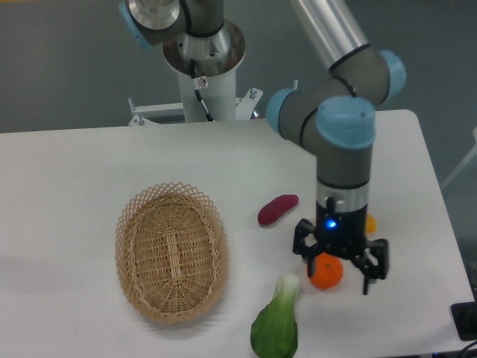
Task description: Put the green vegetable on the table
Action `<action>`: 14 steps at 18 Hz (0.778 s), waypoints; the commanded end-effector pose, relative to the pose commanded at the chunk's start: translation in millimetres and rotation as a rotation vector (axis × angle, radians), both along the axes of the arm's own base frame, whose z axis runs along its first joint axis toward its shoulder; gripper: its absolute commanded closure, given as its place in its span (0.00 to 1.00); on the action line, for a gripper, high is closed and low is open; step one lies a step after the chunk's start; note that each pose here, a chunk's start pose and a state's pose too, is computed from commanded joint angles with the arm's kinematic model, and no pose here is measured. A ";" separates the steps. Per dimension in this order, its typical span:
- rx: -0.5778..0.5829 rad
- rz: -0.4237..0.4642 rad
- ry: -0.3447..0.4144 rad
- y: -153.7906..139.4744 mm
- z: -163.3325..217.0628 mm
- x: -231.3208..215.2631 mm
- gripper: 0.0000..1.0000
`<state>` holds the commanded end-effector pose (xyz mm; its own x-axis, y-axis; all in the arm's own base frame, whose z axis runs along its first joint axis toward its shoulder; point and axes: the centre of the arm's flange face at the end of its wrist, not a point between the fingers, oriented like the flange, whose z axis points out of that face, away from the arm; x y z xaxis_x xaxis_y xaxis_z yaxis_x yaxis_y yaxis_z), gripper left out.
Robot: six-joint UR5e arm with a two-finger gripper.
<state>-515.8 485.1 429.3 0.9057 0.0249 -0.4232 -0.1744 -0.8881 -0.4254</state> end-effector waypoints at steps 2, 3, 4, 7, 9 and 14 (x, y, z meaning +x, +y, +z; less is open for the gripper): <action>-0.021 -0.020 0.050 -26.1 19.0 -9.4 0.00; -0.040 -0.030 0.071 -42.6 28.3 -16.0 0.00; -0.068 -0.050 0.076 -53.7 30.8 -21.7 0.00; -0.151 -0.135 0.104 -84.4 37.5 -33.2 0.00; -0.195 -0.181 0.103 -100.7 33.4 -41.3 0.00; -0.306 -0.313 0.114 -147.9 20.6 -65.0 0.00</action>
<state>-580.9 337.3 449.9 0.7973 -0.3840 -0.4657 -0.4846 -0.8672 -0.1145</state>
